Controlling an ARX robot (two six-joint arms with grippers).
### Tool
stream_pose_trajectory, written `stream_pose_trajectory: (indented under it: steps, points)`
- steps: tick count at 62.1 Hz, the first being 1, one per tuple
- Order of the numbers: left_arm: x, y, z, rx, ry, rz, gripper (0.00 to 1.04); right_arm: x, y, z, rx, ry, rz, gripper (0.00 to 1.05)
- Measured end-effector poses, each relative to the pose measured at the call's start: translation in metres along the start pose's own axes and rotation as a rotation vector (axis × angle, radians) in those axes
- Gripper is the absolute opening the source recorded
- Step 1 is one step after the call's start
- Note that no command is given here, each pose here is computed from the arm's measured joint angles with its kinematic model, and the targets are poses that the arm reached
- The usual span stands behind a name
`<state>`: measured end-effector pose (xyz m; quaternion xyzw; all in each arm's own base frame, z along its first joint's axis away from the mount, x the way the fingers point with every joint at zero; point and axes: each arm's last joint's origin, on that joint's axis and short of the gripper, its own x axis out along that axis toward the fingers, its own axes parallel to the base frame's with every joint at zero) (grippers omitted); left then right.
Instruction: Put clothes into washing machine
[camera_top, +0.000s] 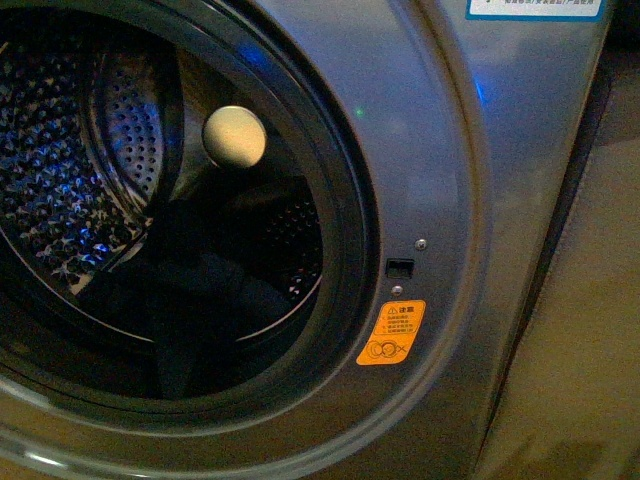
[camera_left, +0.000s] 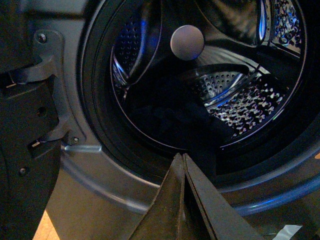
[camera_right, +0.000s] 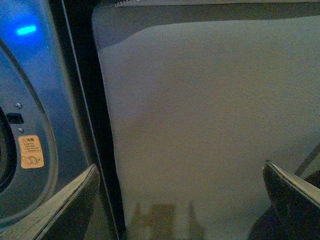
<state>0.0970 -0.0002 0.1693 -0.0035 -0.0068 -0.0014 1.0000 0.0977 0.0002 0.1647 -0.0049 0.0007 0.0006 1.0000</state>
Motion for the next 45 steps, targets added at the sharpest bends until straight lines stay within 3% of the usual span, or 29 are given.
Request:
stream_pose_trajectory:
  steps: [23,45]
  points:
    - [0.0,0.0,0.0001,-0.001,-0.001,0.0,0.05,0.0,0.0,0.0,0.0,0.0,0.001,0.97]
    - [0.0,0.0,0.0001,0.0,-0.001,0.0,0.72,0.0,0.0,0.0,0.0,0.0,0.001,0.97]
